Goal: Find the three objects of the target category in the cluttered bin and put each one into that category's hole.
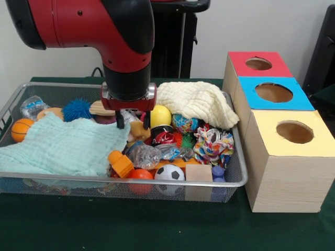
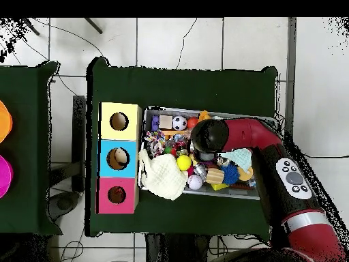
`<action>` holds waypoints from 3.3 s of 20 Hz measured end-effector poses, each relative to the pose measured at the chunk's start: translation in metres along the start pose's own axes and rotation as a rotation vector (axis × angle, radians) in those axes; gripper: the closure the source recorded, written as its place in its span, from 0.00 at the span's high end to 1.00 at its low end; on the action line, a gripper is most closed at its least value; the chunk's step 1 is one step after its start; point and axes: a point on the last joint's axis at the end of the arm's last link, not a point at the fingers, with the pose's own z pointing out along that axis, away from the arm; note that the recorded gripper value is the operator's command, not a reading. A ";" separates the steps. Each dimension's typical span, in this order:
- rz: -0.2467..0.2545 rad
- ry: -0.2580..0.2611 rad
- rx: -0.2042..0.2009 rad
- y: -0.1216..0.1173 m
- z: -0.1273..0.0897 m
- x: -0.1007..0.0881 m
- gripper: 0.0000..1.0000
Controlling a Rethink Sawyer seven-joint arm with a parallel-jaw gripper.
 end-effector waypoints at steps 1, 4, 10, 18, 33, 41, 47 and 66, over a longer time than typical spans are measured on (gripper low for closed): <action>-0.002 0.004 -0.001 0.001 0.001 0.002 1.00; -0.006 0.010 -0.003 0.003 0.003 0.005 1.00; -0.006 0.011 -0.003 0.003 0.003 0.005 1.00; -0.005 0.012 -0.006 0.004 0.003 0.005 1.00; 0.023 0.075 -0.092 0.023 0.000 0.030 1.00; 0.031 0.102 -0.127 0.035 -0.005 0.042 1.00; 0.023 0.119 -0.130 0.039 -0.002 0.050 1.00; 0.016 0.084 -0.038 0.009 -0.019 0.030 1.00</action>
